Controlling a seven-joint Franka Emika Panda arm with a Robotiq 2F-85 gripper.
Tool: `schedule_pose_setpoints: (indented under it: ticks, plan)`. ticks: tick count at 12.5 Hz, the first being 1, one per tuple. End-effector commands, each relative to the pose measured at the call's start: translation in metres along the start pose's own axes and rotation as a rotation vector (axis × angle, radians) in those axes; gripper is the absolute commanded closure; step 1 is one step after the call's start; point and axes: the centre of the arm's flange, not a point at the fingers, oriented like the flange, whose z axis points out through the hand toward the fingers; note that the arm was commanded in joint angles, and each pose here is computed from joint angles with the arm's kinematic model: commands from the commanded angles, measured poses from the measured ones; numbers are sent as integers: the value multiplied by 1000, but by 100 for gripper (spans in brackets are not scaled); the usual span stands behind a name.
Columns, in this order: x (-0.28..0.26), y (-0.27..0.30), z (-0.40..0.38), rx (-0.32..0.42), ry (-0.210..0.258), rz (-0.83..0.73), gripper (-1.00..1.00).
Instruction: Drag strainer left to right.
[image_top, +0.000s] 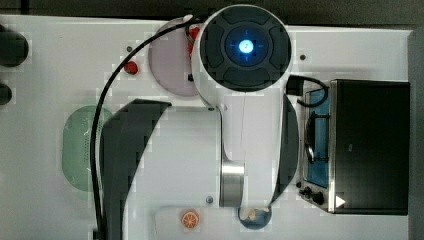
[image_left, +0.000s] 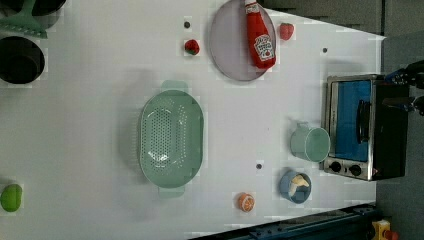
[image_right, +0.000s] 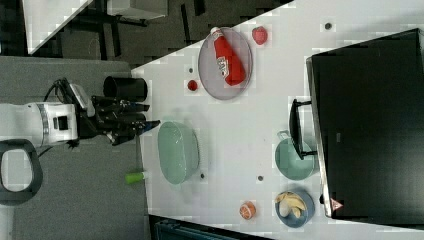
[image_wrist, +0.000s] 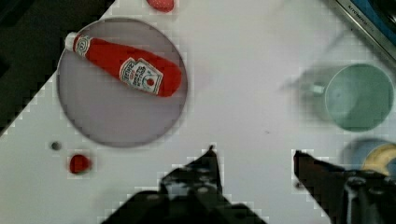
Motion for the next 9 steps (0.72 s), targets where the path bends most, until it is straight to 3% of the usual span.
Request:
schedule_pose_setpoints:
  ticks: [1,3,7,9]
  plan:
    - [-73,130,-88,10,6,101,-59]
    - [-78,122,-86,13,3,85,-99]
    - [-135,54,-63,-38,-14,-60,-100]
    - [-177,9,-41,-69,10,-63,-100]
